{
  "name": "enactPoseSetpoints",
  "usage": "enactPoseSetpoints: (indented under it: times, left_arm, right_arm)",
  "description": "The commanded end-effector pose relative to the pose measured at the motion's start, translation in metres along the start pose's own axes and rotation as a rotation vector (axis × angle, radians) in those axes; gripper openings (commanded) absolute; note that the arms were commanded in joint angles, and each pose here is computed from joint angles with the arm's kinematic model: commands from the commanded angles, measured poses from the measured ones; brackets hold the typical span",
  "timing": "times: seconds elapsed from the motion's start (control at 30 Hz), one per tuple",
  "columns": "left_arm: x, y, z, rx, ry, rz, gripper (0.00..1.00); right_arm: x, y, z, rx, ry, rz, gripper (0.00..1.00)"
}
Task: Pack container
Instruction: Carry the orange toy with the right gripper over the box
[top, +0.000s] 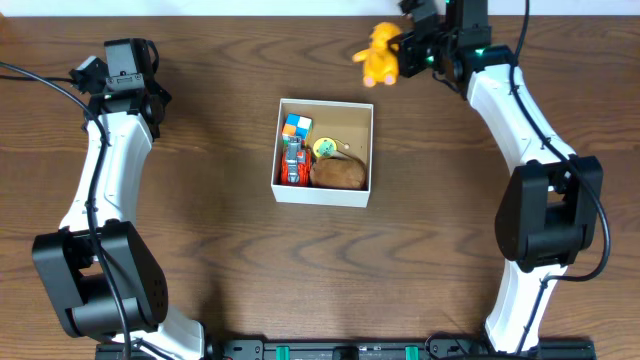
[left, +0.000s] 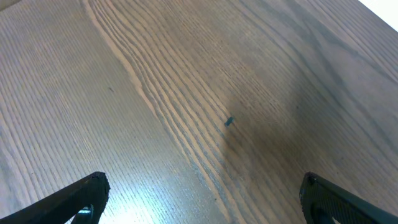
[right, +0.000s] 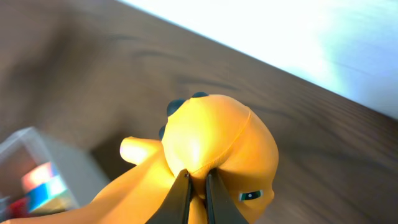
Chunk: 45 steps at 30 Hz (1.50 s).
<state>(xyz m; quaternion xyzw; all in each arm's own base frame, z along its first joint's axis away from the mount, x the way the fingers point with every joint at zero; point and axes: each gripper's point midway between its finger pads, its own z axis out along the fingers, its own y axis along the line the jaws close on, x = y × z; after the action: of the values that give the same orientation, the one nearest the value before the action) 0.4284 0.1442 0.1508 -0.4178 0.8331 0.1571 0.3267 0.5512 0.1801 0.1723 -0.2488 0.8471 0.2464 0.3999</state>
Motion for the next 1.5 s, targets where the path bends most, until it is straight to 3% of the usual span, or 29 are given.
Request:
enactPoseSetpoints:
  times: [0.0, 0.27, 0.7, 1.1, 1.47]
  left_arm:
    - [-0.017, 0.001, -0.012, 0.005, -0.044, -0.01, 0.98]
    - [-0.017, 0.001, -0.012, 0.005, -0.044, -0.01, 0.98]
    - [-0.017, 0.001, -0.012, 0.005, -0.044, -0.01, 0.98]
    - [-0.017, 0.001, -0.012, 0.005, -0.044, -0.01, 0.98]
    - [-0.017, 0.001, -0.012, 0.005, -0.044, -0.01, 0.98]
  right_arm:
    - [-0.027, 0.049, -0.02, -0.239, -0.093, -0.137, 0.01]
    - [-0.028, 0.067, -0.022, -0.326, -0.111, -0.193, 0.01]
    - [-0.007, 0.137, -0.001, -0.444, -0.084, -0.532, 0.01]
    - [0.048, 0.119, -0.001, -0.384, 0.137, -0.683, 0.01]
    - [0.051, 0.119, -0.002, -0.395, 0.137, -0.746, 0.01]
